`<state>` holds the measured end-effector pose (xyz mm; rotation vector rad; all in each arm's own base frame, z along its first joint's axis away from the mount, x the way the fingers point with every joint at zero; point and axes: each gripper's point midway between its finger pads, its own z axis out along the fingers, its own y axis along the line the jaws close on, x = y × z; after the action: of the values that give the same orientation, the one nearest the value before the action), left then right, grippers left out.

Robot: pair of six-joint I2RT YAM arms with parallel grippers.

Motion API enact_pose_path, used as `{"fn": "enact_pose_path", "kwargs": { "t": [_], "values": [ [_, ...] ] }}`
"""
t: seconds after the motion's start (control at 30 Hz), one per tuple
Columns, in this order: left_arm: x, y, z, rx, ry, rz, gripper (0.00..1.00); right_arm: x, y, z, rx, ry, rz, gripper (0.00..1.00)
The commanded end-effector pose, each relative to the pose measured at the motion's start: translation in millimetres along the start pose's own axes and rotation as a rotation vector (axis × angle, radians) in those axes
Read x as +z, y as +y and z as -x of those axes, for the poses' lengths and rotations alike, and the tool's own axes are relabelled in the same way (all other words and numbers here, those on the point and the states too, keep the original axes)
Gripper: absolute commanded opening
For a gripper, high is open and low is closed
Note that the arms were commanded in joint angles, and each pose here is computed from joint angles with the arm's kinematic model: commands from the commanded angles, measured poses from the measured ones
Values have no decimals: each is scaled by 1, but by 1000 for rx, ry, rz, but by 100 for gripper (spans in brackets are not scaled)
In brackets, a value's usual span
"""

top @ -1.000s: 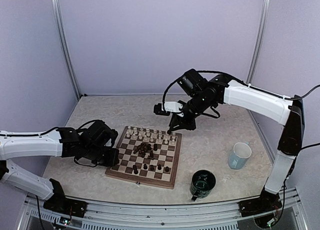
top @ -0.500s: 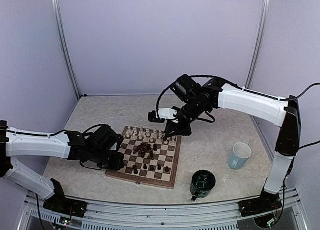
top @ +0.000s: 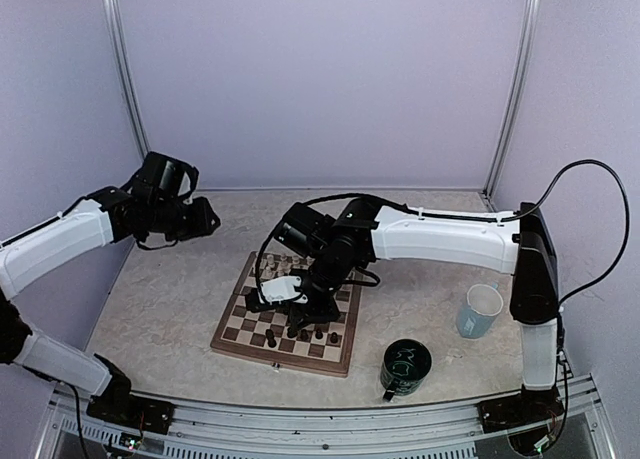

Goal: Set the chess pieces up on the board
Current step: Place the king on d8.

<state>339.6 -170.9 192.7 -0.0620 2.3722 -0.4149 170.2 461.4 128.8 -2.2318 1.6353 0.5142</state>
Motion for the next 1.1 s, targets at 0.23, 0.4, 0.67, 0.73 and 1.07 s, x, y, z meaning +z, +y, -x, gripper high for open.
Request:
{"fn": "enact_pose_path", "kwargs": {
  "t": [0.23, 0.4, 0.67, 0.73, 1.07],
  "values": [
    [12, 6, 128, 28, -263, -20, 45, 32, 22, 0, -44, 97, 13, 6],
    [21, 40, 129, -70, -269, -75, 46, 41, 19, 3, -50, 105, 20, 6],
    [19, 56, 124, -106, -273, -107, 46, 51, 10, 2, -59, 126, -4, 6],
    [16, 54, 124, -104, -277, -117, 46, 53, 8, 1, -62, 134, -15, 6],
    [13, 50, 121, -98, -276, -138, 47, 56, 0, -4, -53, 137, -27, 8]
  ]
}}
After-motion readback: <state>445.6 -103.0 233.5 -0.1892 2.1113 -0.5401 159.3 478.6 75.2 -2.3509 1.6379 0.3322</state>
